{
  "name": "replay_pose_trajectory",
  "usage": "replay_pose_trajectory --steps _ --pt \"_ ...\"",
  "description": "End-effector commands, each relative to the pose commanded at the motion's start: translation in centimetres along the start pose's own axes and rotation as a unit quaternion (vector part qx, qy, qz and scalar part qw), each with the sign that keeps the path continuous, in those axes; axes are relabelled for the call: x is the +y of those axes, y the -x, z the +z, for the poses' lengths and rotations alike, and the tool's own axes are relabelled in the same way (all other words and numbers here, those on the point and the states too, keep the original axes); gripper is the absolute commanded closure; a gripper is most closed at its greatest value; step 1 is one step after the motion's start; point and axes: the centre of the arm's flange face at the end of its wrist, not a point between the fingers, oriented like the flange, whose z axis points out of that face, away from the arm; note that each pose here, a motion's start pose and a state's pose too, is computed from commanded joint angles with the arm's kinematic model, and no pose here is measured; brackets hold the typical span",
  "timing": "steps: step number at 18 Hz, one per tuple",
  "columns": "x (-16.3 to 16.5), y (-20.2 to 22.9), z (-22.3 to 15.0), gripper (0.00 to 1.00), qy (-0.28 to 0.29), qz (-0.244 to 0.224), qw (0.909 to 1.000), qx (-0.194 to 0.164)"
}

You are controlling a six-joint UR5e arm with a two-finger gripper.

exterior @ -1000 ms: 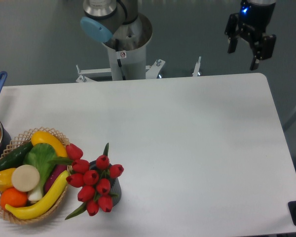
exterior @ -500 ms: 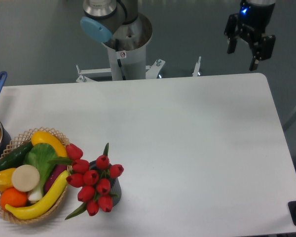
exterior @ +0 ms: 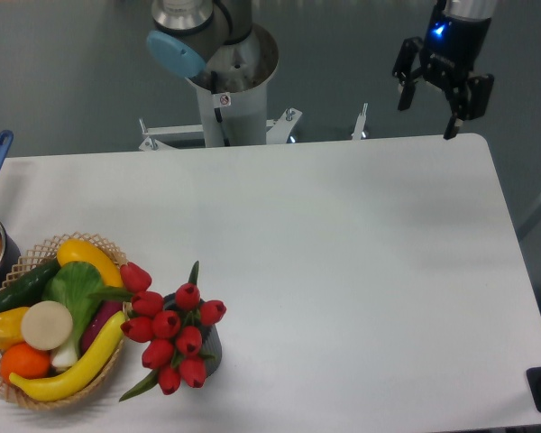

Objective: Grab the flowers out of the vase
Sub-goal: 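Move the open gripper across the table toward the red tulips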

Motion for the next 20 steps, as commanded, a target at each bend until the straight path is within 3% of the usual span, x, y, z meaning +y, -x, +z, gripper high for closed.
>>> replay_pose_trajectory --steps 8,14,17,20 --pt "-1.2 -2.0 2.9 0.00 -0.094 -0.082 0.9922 0.005" --pt "-4.5 -2.6 5.6 0.00 -0.131 -0.068 0.9890 0.007" --pt "-6.8 -2.1 8.1 0.00 -0.178 -0.088 0.9801 0.012" --pt "-9.1 -1.5 10.8 0.00 -0.211 -0.075 0.9742 0.025"
